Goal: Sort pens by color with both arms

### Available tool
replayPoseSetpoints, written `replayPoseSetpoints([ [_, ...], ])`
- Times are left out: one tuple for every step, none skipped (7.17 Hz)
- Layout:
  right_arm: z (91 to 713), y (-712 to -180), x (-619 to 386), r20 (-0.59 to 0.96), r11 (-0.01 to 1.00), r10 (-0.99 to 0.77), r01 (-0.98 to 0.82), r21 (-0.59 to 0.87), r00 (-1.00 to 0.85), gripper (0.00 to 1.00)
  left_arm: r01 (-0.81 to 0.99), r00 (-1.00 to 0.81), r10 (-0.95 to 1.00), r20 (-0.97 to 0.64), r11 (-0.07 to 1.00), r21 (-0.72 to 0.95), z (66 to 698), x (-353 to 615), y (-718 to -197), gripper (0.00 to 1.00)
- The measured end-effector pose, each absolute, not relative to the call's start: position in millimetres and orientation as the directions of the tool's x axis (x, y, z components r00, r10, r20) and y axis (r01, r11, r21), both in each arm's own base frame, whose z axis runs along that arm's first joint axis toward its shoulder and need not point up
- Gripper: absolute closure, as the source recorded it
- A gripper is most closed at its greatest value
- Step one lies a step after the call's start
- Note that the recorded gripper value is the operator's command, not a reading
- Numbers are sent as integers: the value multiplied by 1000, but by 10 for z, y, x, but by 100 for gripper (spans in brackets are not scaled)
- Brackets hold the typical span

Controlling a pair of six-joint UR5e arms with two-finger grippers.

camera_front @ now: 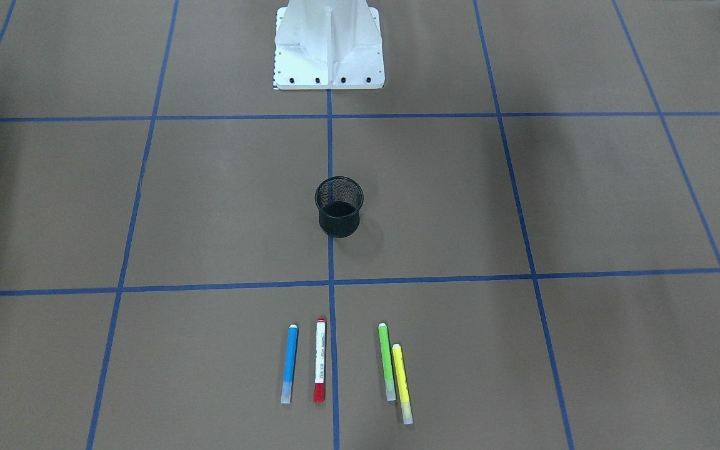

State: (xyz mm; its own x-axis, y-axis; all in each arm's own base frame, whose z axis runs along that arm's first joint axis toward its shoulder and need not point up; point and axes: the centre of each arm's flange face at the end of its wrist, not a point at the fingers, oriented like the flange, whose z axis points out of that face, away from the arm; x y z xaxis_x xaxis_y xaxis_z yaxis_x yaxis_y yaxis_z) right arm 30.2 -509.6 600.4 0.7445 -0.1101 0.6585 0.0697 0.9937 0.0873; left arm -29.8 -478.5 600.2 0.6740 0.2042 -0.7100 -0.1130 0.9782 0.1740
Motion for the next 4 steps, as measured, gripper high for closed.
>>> replayPoseSetpoints([
  [6009, -5097, 301, 658, 994, -110, 70, 87, 745, 0, -112, 674, 202, -710, 979, 171, 6006, -298, -4785, 0],
  [6010, -5100, 298, 658, 994, -111, 71, 87, 745, 0, -101, 676, 183, -714, 983, 156, 6020, -298, -4784, 0],
  [6010, -5102, 294, 658, 994, -111, 72, 87, 744, 0, -62, 680, 126, -722, 991, 115, 6015, -297, -4789, 0],
  [6010, -5102, 291, 660, 994, -111, 72, 87, 743, 0, -9, 682, 53, -729, 998, 64, 5994, -296, -4798, 0],
])
